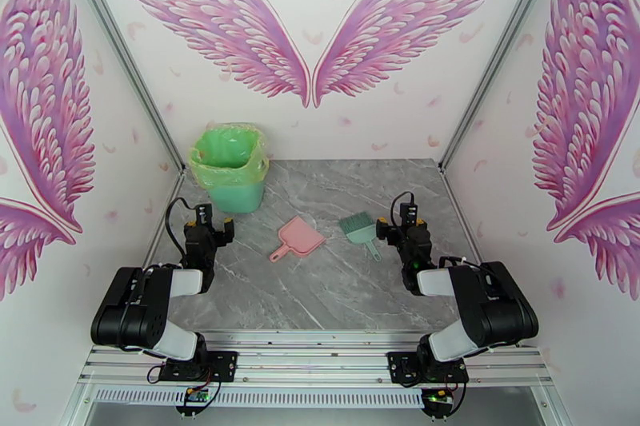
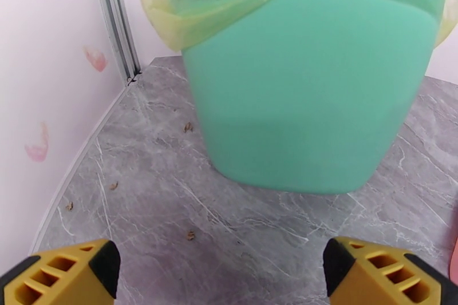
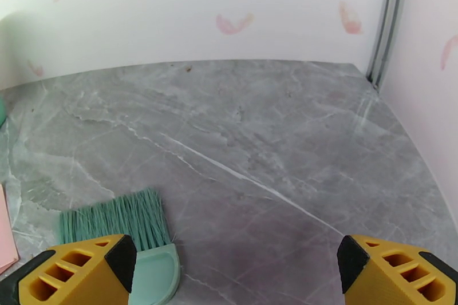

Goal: Sweep away the paper scraps from the table

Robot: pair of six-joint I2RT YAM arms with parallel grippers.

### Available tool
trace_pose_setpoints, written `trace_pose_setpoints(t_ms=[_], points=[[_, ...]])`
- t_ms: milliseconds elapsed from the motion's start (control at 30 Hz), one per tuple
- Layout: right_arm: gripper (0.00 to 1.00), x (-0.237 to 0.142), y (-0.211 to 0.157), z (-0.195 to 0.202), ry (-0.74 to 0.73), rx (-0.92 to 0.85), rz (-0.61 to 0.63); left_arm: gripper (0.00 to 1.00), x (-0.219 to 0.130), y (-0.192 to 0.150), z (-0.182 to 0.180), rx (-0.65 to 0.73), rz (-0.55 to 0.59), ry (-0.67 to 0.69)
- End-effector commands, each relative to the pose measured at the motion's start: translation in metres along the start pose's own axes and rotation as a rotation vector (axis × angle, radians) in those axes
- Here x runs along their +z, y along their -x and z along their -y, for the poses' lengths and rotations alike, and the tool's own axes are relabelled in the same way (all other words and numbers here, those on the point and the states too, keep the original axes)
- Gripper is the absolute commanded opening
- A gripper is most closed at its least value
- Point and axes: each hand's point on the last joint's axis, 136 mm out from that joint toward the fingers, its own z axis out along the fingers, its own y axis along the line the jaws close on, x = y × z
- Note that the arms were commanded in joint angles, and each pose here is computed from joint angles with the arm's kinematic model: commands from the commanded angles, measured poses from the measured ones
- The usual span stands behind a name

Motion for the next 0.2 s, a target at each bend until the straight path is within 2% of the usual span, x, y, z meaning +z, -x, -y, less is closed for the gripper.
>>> trace_pose_setpoints(t_ms=[0, 167], points=[[0.99, 0.0008, -0.0015, -0.0007, -0.003, -0.021, -0.01, 0.99, 0.002, 0.0069, 0.0036, -0.001, 0.016, -0.016], [0.99, -0.0058, -0.0019, -0.0019, 0.006, -0.022, 0.017, 0.99, 0.0017, 0.0065, 0.0037, 0.002, 0.016, -0.016]])
